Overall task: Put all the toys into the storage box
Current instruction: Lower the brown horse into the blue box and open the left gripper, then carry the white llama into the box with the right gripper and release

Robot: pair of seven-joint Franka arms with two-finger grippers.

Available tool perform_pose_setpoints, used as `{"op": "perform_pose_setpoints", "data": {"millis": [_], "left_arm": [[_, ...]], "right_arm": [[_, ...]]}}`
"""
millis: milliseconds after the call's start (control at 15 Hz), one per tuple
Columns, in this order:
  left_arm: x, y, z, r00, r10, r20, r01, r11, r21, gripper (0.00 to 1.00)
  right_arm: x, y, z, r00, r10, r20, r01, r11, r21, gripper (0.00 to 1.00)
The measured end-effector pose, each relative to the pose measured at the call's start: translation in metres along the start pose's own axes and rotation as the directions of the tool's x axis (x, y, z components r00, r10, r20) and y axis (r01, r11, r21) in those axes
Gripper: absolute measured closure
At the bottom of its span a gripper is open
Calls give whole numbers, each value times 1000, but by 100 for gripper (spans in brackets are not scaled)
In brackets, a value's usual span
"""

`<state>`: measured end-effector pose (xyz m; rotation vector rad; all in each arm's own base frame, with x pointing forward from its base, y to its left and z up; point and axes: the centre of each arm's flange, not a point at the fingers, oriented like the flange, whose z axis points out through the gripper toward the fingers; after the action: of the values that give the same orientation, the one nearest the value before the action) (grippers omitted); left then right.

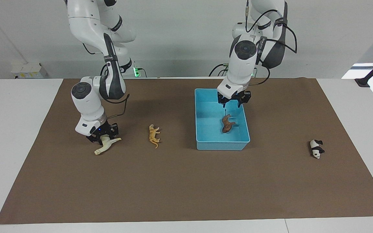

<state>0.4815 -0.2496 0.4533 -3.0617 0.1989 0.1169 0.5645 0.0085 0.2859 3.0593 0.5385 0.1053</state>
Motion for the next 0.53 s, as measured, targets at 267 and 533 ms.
{"op": "perform_pose_setpoints", "data": {"millis": [267, 533], "left_arm": [[14, -48, -22, 999, 13, -45, -13, 1000, -18, 0], [47, -173, -22, 982, 116, -150, -119, 993, -15, 0]], "right_arm": [[2, 2, -6, 1000, 10, 18, -10, 1000, 5, 58], [26, 8, -59, 998, 44, 43, -45, 999, 11, 59]]}}
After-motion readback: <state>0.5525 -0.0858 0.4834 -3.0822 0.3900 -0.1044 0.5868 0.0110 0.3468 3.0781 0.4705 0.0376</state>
